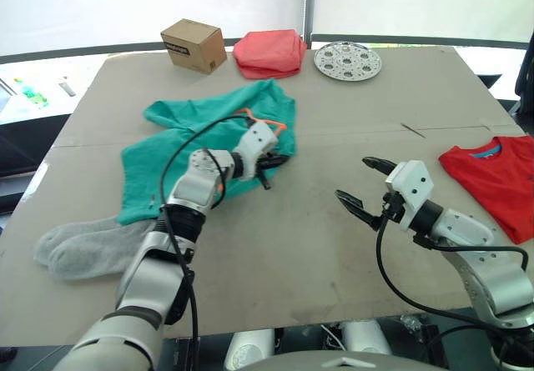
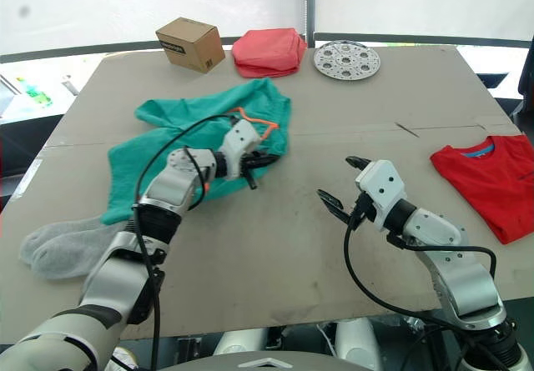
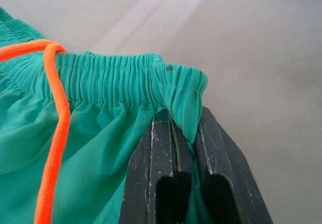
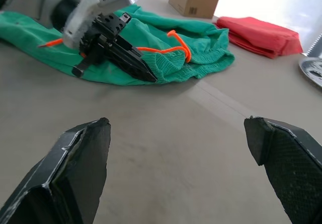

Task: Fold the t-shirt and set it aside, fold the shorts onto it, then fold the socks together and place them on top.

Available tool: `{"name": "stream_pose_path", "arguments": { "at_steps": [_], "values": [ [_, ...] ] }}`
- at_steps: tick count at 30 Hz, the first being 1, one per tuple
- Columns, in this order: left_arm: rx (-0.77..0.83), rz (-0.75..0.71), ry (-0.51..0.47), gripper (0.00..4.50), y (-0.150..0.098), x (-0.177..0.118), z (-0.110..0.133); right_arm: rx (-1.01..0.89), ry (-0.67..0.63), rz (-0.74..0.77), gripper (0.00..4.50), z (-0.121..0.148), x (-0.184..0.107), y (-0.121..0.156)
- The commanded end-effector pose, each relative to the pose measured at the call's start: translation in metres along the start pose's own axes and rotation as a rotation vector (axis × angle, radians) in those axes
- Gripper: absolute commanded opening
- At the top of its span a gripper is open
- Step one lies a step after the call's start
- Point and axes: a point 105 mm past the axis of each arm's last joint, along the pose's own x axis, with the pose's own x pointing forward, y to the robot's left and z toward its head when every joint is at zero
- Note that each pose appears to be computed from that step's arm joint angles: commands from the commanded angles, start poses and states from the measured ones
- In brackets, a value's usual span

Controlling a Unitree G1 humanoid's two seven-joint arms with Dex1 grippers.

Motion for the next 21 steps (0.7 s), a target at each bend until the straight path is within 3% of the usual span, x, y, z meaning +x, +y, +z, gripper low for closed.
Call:
{"name": "stream_pose_path", "arguments": {
  "at_steps": [1,3,6,9,14,17,21],
  "values": [
    [0.031,-0.167,-0.074,0.04,-0.043,0.021,0.030,-0.102,0.035,-0.005,4.50,0.005,-0.015,-0.007],
    [0.023,-0.244,-0.087,0.04,-0.069,0.031,0.034,-0.149,0.099,0.006,4.50,-0.002,-0.023,-0.009],
    [-0.016,-0.287,-0.135,0.04,-0.088,0.034,0.041,-0.146,0.150,0.054,4.50,-0.008,-0.029,-0.007],
    [-0.181,-0.305,-0.203,1.15,-0.082,0.015,0.054,-0.120,0.194,0.136,4.50,-0.012,-0.029,-0.002],
    [-0.290,-0.329,-0.279,3.73,-0.072,-0.040,0.067,-0.168,0.174,0.161,4.50,-0.004,-0.023,-0.005],
    [-0.310,-0.257,-0.271,3.92,-0.056,-0.077,0.061,-0.186,0.162,0.219,4.50,0.000,-0.018,0.001],
    [-0.195,-0.041,-0.154,3.92,-0.029,-0.141,0.018,-0.248,0.200,0.369,4.50,-0.012,-0.012,0.020]
  ]
}}
